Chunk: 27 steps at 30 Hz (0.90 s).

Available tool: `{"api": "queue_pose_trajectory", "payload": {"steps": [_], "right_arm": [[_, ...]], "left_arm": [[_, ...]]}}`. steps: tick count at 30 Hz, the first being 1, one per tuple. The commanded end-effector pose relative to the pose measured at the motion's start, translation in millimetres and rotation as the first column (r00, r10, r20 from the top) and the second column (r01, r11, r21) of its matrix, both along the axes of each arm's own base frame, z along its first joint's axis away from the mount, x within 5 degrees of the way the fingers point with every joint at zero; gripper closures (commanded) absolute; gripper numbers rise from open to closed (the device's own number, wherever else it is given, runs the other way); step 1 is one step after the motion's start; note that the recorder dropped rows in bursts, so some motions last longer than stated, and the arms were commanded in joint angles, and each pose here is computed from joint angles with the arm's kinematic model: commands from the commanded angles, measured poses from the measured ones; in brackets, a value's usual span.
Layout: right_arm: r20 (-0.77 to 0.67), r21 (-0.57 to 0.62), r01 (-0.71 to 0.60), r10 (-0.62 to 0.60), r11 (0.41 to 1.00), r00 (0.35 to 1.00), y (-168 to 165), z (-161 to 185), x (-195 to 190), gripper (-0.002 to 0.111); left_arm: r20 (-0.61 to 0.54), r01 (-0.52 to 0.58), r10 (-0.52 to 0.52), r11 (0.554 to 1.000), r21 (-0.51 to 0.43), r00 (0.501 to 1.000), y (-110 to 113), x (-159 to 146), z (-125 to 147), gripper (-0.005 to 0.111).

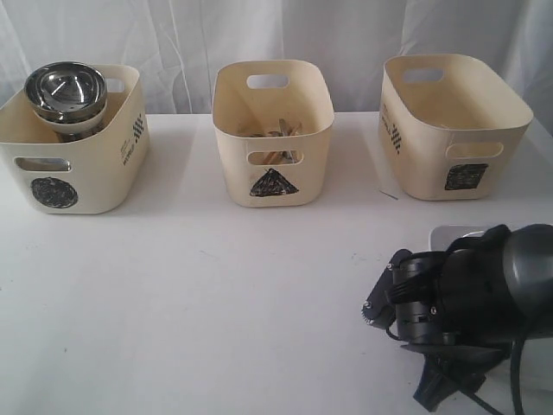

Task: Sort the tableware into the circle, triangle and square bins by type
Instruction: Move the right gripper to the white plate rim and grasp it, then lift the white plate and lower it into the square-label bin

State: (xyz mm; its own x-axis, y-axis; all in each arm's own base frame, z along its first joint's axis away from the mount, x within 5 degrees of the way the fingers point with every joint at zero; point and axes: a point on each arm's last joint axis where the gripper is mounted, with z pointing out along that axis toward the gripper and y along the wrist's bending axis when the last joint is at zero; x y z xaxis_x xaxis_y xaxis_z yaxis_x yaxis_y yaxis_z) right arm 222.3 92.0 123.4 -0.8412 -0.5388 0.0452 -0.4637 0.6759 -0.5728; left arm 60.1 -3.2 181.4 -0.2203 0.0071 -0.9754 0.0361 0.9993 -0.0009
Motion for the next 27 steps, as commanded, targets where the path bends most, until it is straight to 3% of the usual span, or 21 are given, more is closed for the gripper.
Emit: {"api": "queue_pose_trajectory", "payload": {"steps": [1,4,10,17,27], "right_arm": [[-0.028,0.038,0.027,-0.026,0.999,0.999,-3,-14,3,0.054],[-0.031,0.05,0.04,-0.038,0.998,0.999,-3,-19,3,0.063],[-0.015,0.11,0.093,-0.092,0.99,0.996,-1,-22,0,0.108],[0.102,0.221,0.068,-0.093,0.973,0.99,6,12,-2,0.108],[0.368,0.431,-0.042,-0.133,0.901,0.92,1,103,-27,0.108]], "left_arm": [[0.005,0.001,0.0,1.0,-0.011,1.0,0,0,-1,0.107],[0.005,0.001,0.0,1.0,-0.011,1.0,0,0,-1,0.107],[0.005,0.001,0.0,1.0,-0.011,1.0,0,0,-1,0.107],[0.005,0.001,0.0,1.0,-0.011,1.0,0,0,-1,0.107],[0.005,0.001,0.0,1.0,-0.011,1.0,0,0,-1,0.107]]}}
